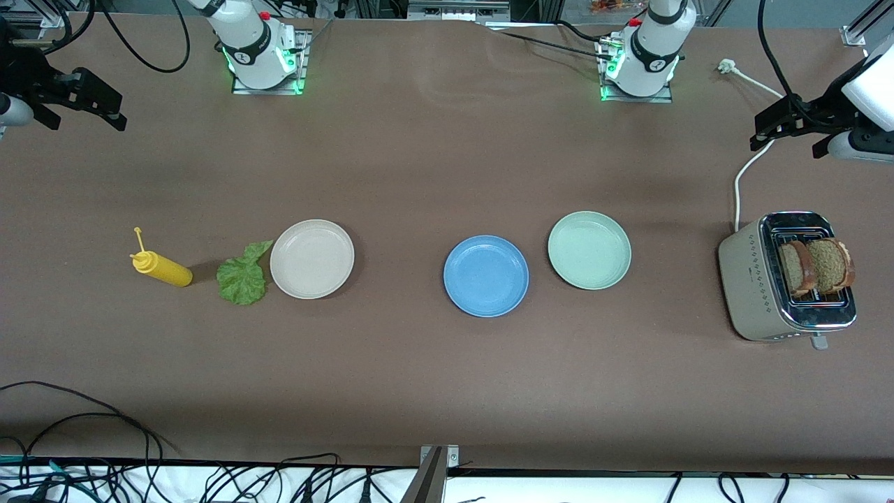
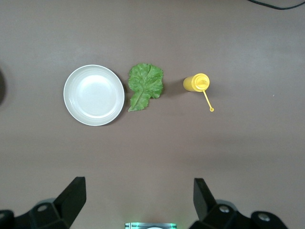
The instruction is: Make sandwich in blue plate with both arms
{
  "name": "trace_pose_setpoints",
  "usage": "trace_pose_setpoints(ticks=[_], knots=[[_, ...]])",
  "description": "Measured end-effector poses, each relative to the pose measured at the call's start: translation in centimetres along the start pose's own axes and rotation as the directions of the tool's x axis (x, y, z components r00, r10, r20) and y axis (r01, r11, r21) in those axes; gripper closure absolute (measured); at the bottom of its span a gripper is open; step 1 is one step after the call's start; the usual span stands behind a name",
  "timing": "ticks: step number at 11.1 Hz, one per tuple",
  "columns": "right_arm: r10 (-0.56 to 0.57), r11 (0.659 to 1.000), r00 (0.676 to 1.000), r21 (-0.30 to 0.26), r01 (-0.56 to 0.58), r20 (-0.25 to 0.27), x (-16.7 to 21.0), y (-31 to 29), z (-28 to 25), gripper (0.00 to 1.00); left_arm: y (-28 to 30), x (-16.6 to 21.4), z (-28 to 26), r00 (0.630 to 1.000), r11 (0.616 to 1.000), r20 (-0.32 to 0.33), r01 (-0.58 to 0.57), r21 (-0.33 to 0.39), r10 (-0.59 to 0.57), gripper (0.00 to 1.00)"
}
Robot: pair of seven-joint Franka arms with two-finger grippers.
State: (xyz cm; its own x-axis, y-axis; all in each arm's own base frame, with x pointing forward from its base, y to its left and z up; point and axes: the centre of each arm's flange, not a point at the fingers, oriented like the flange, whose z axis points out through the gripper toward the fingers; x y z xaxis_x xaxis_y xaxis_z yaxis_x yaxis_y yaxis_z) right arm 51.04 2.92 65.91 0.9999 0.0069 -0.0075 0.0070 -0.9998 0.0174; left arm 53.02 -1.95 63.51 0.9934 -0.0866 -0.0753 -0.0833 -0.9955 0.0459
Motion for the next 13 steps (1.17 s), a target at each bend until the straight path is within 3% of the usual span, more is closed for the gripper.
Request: trace_pose_setpoints(ticks=[13], knots=[[0.0, 1.0, 1.0, 0.0, 0.0, 0.002, 0.0, 0.0, 0.1, 0.0, 2.0, 0.5, 0.3, 0.999, 0.999, -0.007, -0.042, 0.026, 0.043, 0.0]])
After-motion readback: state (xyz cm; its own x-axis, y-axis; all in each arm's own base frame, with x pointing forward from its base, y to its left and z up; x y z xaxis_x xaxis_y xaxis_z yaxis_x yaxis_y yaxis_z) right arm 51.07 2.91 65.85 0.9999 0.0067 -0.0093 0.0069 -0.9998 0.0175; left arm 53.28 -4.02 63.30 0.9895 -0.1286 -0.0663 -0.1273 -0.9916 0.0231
